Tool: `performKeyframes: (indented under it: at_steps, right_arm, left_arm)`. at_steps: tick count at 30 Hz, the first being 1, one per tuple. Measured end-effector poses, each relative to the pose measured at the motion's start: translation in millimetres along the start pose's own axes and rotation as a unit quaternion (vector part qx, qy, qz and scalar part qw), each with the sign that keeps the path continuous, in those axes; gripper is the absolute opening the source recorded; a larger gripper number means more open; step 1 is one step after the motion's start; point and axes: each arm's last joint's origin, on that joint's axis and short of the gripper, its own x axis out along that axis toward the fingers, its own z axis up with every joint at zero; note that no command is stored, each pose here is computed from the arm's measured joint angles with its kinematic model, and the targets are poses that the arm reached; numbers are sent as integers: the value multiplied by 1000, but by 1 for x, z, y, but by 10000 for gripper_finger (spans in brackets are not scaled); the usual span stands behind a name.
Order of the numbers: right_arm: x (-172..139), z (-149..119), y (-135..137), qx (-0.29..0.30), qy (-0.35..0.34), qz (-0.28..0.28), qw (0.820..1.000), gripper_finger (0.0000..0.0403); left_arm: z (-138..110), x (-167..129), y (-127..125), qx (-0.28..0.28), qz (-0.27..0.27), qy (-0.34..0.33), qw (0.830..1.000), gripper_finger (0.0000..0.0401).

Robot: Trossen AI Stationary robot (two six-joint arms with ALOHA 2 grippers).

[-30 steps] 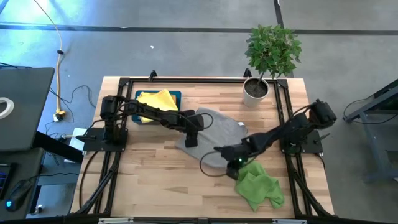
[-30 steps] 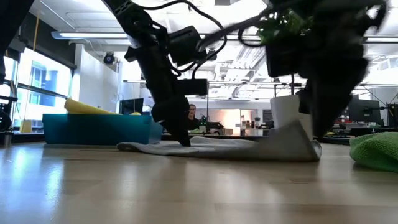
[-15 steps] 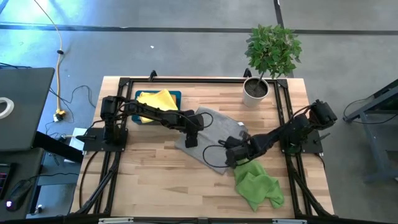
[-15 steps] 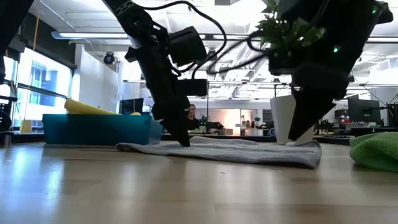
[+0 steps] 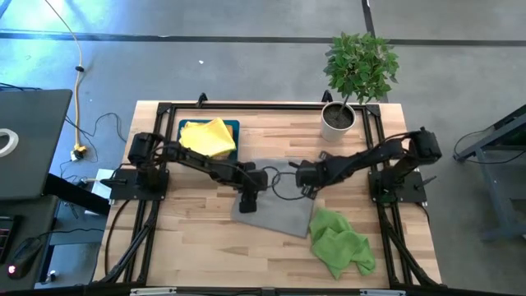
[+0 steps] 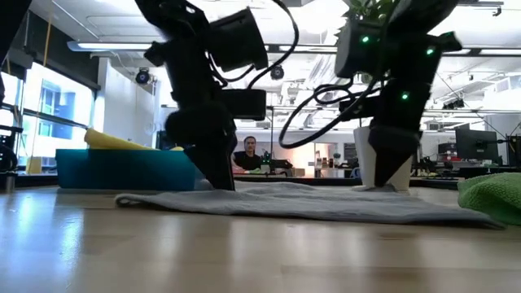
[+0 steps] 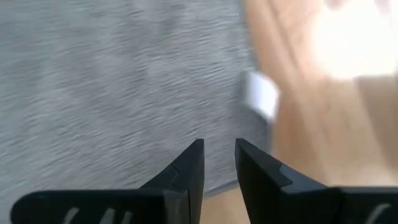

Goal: Fold microfiber towels
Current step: Fold the gray microfiber cloth

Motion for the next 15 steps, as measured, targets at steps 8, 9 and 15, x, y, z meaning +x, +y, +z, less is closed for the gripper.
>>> performKeyframes:
  at_steps: [8,9,15]
  right_arm:
    - [6,13,-27,15,-19,-55,998,84]
    - [2,13,-26,17,-25,-46,998,84]
    - [-30,4,0,58,-42,97,993,84]
  left_arm:
    - [-2,-5,-20,29,13,-10,999,135]
    - [-2,-8,-21,37,25,-13,999,135]
    - [-4,-41,-17,69,42,-14,997,135]
